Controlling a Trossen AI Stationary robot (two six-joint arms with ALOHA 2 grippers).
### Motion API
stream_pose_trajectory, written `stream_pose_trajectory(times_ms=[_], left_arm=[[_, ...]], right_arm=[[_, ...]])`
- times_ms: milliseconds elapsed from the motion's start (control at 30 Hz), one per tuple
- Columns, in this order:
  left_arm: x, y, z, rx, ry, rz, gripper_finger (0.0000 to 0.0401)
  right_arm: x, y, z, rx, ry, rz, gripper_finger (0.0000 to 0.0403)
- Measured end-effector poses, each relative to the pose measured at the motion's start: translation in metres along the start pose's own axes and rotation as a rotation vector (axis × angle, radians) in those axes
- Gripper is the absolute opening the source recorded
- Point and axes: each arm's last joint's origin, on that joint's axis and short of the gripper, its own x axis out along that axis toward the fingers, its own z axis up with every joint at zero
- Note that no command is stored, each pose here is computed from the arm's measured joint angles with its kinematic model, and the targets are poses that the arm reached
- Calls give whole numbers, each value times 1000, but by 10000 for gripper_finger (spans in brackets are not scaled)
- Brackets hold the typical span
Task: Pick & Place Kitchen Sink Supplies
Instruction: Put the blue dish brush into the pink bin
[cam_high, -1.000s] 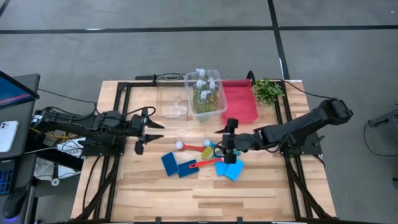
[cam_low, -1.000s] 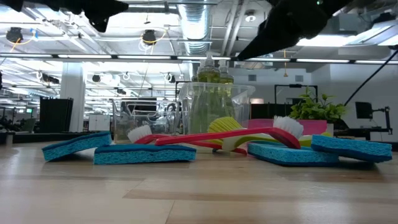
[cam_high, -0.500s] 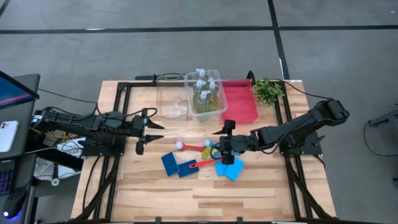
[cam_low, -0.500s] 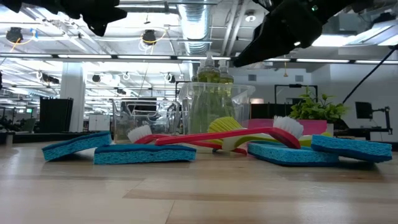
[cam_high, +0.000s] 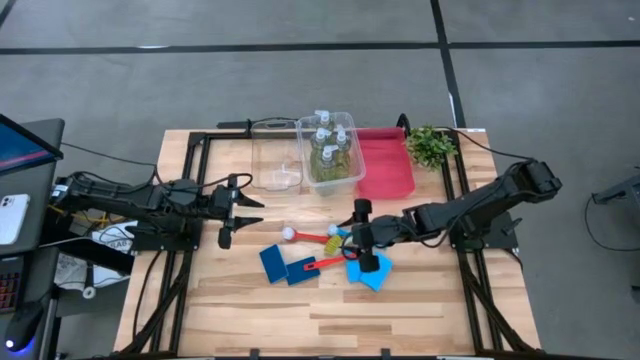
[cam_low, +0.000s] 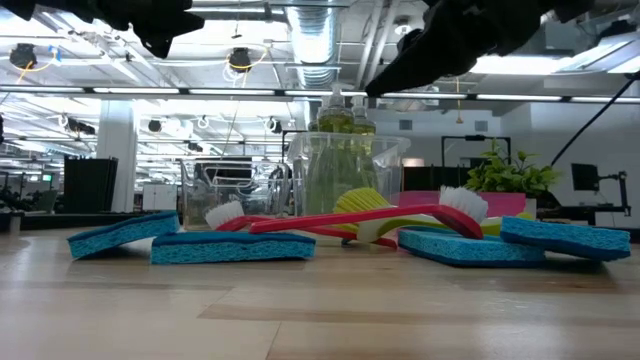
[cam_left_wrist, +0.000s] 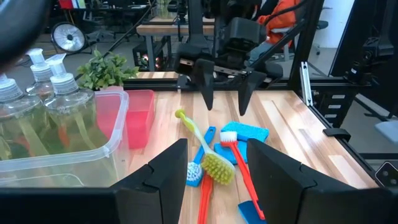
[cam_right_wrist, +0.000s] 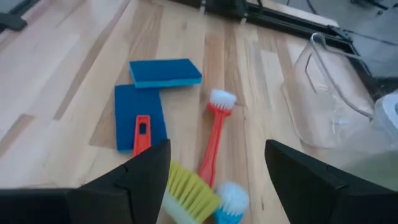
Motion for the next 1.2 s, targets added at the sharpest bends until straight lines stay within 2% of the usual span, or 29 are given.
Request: stream_pose_trajectory(times_ms=[300,600,900,1033,1200], left_arm=[[0,0,0,0,0,0,167],[0,0,0,0,0,0,167],[0,0,0,-3,0,0,167],[0,0,0,-3,0,0,167],[0,0,0,-3,-2,0,167]], right_arm=[[2,-5,-1,5,-12,190,255],[5,-15,-2,35,-7,141,255],[5,-20,5,51,-68,32,255],[5,-20,8,-12,-102,24,255],[15,-18,6,-17,-107,24,255]])
